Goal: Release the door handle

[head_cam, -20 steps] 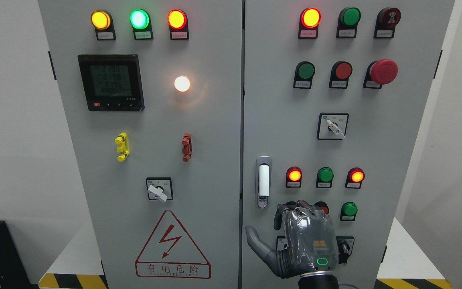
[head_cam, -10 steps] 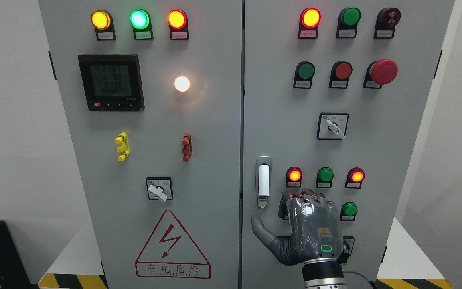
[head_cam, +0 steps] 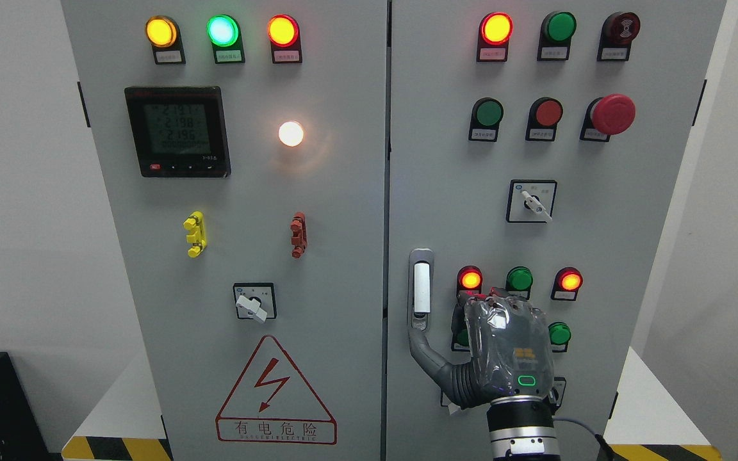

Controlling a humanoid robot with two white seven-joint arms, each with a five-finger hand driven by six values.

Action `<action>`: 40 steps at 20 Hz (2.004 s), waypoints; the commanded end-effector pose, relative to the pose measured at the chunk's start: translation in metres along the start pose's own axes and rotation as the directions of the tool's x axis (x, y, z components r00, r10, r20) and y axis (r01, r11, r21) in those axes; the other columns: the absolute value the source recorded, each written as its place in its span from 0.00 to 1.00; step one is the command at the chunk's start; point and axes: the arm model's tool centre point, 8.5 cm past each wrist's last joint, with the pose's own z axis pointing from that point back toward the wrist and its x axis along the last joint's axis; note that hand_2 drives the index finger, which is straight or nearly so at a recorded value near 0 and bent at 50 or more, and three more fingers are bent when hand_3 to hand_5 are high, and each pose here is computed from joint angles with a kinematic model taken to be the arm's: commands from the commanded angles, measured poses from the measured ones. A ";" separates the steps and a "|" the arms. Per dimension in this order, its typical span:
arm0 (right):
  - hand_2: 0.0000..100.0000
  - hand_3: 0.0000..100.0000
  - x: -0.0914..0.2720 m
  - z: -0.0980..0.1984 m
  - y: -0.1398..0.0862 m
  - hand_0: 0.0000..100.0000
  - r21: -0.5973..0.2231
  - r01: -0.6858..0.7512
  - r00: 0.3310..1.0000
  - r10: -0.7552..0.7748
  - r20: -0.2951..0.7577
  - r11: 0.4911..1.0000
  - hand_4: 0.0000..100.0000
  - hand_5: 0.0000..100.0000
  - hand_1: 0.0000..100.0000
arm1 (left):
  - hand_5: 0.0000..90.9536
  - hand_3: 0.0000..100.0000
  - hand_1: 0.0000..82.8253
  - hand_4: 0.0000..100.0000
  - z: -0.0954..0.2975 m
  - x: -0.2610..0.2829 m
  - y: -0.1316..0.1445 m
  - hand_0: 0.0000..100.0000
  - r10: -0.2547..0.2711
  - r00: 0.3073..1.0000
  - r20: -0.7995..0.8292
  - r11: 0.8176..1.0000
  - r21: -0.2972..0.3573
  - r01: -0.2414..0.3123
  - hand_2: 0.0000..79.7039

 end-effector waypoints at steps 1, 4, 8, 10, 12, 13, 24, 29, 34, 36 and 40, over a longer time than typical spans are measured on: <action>0.70 0.91 0.004 -0.009 -0.002 0.12 -0.001 0.001 1.000 -0.001 0.002 1.000 0.69 0.61 0.35 | 0.00 0.10 0.00 0.00 0.000 0.000 0.000 0.00 0.000 1.000 0.001 1.000 -0.001 0.000 0.05; 0.70 0.91 0.005 -0.009 -0.002 0.12 0.000 0.005 1.000 -0.005 0.004 1.000 0.69 0.61 0.35 | 0.00 0.10 0.00 0.00 0.000 0.000 0.000 0.00 0.000 1.000 -0.001 1.000 -0.001 0.000 0.05; 0.70 0.91 0.008 -0.008 -0.002 0.12 0.002 0.007 1.000 -0.007 0.010 1.000 0.69 0.61 0.35 | 0.00 0.10 0.00 0.01 0.000 0.000 0.000 0.00 0.000 1.000 -0.001 1.000 -0.001 0.000 0.05; 0.70 0.91 0.008 -0.008 -0.001 0.12 0.005 0.005 1.000 -0.005 0.009 1.000 0.69 0.61 0.35 | 0.00 0.10 0.00 0.01 0.000 0.000 0.000 0.00 0.000 1.000 0.001 1.000 -0.001 0.000 0.05; 0.70 0.91 0.007 -0.008 0.002 0.12 0.013 0.006 1.000 -0.006 0.008 1.000 0.69 0.61 0.35 | 0.00 0.10 0.00 0.01 0.000 0.000 0.000 0.00 0.000 1.000 0.001 1.000 -0.001 0.000 0.05; 0.70 0.91 0.008 -0.009 0.001 0.12 0.010 0.008 1.000 -0.008 0.009 1.000 0.69 0.62 0.35 | 0.00 0.11 0.00 0.01 0.000 0.000 0.001 0.00 0.000 1.000 0.001 1.000 0.001 0.000 0.05; 0.70 0.91 0.006 -0.013 0.003 0.15 0.016 0.008 1.000 -0.008 0.000 1.000 0.69 0.62 0.35 | 0.00 0.11 0.00 0.01 0.000 0.000 0.000 0.00 0.000 1.000 0.001 1.000 -0.001 0.000 0.05; 0.70 0.91 0.007 -0.015 0.003 0.18 0.017 0.009 1.000 -0.009 0.002 1.000 0.69 0.62 0.34 | 0.00 0.11 0.00 0.00 0.000 0.000 0.000 0.00 0.000 1.000 -0.001 1.000 -0.001 0.000 0.05; 0.70 0.91 0.006 -0.017 0.003 0.19 0.016 0.006 1.000 -0.006 0.000 1.000 0.69 0.62 0.34 | 0.00 0.11 0.00 0.00 0.000 0.000 0.000 0.00 0.000 1.000 0.001 1.000 -0.001 0.000 0.05; 0.69 0.91 0.006 -0.018 0.003 0.19 0.014 0.006 1.000 -0.006 -0.001 1.000 0.69 0.62 0.34 | 0.00 0.10 0.00 0.01 0.000 0.000 0.000 0.00 0.000 1.000 0.001 1.000 -0.001 0.000 0.05; 0.69 0.90 0.006 -0.019 0.001 0.20 0.010 0.006 1.000 -0.006 -0.002 1.000 0.69 0.62 0.34 | 0.00 0.10 0.00 0.00 0.000 0.000 0.001 0.00 0.000 1.000 -0.001 1.000 0.001 0.000 0.05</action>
